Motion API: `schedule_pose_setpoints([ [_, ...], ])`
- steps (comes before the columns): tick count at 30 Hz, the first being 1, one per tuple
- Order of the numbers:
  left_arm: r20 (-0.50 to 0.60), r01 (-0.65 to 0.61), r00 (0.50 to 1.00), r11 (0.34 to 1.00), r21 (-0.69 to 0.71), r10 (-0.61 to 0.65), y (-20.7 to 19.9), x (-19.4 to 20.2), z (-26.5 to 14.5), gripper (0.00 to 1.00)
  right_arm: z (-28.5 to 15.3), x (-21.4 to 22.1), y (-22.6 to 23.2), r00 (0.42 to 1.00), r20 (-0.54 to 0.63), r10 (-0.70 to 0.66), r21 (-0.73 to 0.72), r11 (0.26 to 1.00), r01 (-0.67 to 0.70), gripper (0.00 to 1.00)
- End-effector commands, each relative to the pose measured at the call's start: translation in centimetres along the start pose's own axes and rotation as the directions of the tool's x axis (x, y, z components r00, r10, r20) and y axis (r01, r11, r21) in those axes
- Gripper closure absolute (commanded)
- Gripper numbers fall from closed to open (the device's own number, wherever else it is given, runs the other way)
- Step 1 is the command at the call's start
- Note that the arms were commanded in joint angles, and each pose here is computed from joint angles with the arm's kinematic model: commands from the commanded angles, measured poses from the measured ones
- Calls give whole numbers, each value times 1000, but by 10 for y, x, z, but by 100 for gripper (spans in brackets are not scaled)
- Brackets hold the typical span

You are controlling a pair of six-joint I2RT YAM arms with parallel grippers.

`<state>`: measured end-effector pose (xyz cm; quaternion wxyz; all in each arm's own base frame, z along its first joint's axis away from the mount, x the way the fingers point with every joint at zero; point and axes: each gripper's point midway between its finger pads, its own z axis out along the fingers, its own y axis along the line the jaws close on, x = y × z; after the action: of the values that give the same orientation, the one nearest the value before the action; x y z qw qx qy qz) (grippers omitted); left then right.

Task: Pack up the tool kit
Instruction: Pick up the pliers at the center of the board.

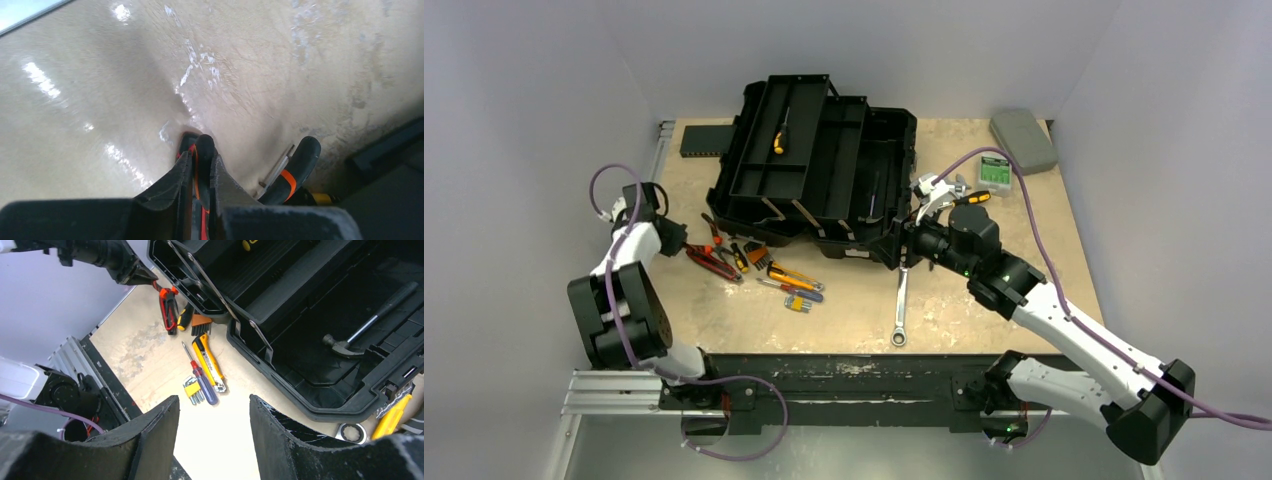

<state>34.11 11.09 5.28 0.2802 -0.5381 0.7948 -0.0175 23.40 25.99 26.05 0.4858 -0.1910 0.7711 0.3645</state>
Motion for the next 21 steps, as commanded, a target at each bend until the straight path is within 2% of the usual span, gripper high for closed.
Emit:
schedule_pose_setpoints([
  [1, 138, 47, 989, 998, 52, -54, -7, -25, -45, 100, -5, -11, 2, 999, 51, -2, 1, 1000, 2, 47],
  [7, 243, 42, 968, 994, 105, -66, -14, -36, -96, 100, -4, -10, 2, 999, 50, 3, 1, 1000, -3, 47],
  [13, 400, 18, 915, 994, 107, -60, -14, -45, -158, 100, -2, -10, 2, 999, 48, 7, 1, 1000, -7, 47],
  [21, 508, 2, 845, 950, 311, -168, -17, -61, -232, 100, -5, -11, 0, 998, 56, 10, 11, 1000, -10, 48],
])
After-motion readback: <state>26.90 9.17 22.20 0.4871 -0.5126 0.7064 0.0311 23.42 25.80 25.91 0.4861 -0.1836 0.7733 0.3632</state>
